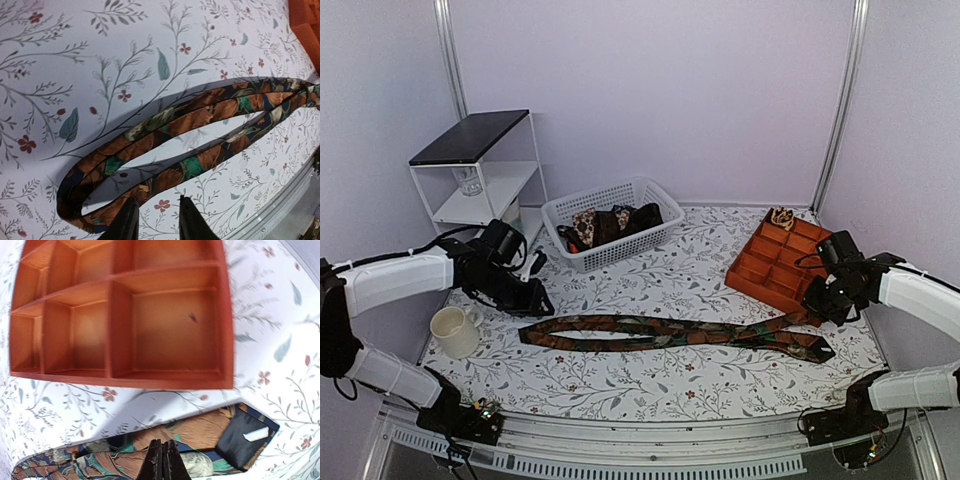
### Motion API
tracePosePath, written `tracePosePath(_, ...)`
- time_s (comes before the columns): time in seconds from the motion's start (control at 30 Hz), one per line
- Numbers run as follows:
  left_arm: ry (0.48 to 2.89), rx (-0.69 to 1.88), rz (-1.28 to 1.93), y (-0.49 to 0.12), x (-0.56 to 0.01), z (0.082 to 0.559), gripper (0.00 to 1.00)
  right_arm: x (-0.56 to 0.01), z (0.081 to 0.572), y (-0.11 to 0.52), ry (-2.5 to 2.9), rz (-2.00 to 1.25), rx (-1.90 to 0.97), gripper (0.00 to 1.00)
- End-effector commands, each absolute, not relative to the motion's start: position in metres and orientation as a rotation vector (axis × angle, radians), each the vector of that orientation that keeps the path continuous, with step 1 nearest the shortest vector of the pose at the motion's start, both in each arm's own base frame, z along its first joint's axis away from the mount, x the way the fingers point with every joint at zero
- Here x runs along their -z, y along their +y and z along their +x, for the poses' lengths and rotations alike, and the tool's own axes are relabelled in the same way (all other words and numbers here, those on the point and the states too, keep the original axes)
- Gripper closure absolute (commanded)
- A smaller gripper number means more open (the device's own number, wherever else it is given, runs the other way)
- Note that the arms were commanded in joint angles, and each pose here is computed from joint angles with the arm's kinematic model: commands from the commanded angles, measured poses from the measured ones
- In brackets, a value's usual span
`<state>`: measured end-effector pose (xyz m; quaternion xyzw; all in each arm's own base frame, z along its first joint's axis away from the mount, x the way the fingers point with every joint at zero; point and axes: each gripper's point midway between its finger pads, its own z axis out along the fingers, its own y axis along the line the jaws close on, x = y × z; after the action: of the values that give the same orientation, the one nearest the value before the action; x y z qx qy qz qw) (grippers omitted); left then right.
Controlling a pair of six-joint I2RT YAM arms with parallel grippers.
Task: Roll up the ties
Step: Flatten out the tie at the center of the board.
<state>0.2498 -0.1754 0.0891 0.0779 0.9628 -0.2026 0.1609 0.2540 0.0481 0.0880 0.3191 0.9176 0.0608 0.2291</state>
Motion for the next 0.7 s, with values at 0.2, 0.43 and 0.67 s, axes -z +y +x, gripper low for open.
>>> tracePosePath(0.2,2.534,0.674,0.988,-0.235,-0.109,0.258,0.75,-0.082,0.234,0.024,2.44,1.041,-0.068,1.0)
tracePosePath(0.43,2.395,0.53,1.423,-0.221,-0.091,0.247,0.8,-0.096,0.241,0.018,2.366,1.028,-0.075,1.0)
tracePosePath(0.67,2.305,0.764,1.637,-0.223,-0.091,0.204,0.51,-0.087,0.231,0.017,2.38,1.048,-0.09,1.0)
